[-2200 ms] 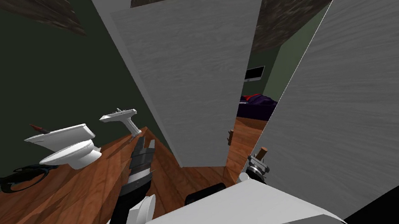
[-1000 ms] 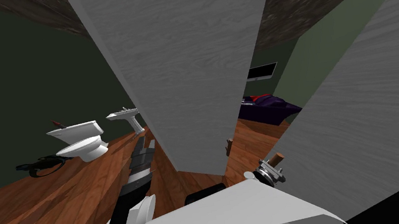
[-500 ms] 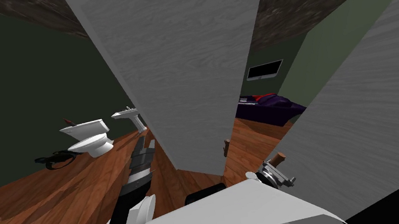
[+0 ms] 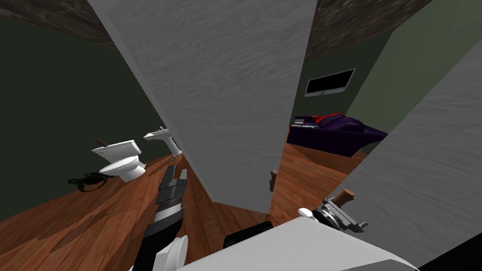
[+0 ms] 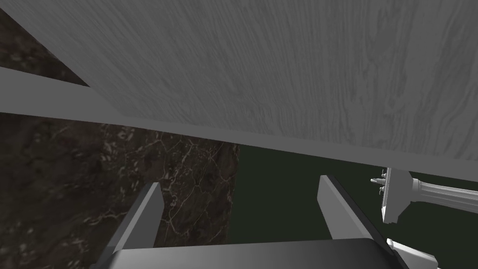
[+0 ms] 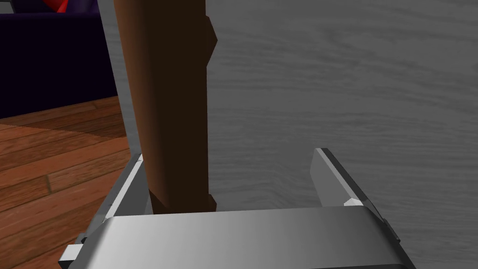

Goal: Push the door open

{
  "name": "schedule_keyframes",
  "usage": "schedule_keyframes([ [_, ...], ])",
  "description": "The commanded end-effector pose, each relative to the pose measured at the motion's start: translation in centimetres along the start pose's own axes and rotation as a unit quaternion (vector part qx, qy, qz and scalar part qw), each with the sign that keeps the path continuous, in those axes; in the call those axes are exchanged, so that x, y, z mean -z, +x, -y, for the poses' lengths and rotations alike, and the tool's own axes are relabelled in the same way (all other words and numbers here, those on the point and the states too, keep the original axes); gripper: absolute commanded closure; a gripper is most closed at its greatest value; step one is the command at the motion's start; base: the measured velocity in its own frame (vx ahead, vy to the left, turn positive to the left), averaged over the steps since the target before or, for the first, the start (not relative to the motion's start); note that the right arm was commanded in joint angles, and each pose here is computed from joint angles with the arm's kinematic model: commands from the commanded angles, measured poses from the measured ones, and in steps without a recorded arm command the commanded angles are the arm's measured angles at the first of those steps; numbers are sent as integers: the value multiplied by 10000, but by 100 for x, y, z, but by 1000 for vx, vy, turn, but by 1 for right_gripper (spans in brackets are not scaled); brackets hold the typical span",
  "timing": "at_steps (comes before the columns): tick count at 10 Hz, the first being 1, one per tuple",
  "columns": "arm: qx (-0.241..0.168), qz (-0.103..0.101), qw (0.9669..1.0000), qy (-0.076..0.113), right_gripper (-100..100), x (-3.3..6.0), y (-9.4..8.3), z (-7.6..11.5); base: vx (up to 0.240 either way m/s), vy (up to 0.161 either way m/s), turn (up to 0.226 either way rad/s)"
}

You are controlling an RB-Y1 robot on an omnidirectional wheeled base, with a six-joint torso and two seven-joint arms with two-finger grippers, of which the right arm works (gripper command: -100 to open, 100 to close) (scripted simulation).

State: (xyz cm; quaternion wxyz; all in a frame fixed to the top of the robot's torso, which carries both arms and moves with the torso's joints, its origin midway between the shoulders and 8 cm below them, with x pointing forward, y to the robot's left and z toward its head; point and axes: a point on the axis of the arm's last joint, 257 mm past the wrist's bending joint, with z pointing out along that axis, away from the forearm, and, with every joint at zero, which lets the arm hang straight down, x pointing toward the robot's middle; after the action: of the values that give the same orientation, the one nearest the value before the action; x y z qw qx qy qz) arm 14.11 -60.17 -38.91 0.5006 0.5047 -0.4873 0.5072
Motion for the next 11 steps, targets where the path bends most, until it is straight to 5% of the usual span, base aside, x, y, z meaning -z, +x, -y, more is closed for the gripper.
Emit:
schedule_keyframes([
  [1, 107, -56, 9993, -344, 100, -59, 19, -271, -7, -105, 84],
  [8, 41, 32, 9947, -1027, 100, -33, -15, -539, 16, -70, 106],
  [9, 2, 59, 9942, -1076, 100, -11, -23, -520, 112, -39, 145],
  [10, -25, 77, 9956, -932, 100, -22, -25, -430, 61, -20, 49],
  [11, 2, 53, 9936, -1128, 100, -57, -18, -580, -24, -91, 52],
])
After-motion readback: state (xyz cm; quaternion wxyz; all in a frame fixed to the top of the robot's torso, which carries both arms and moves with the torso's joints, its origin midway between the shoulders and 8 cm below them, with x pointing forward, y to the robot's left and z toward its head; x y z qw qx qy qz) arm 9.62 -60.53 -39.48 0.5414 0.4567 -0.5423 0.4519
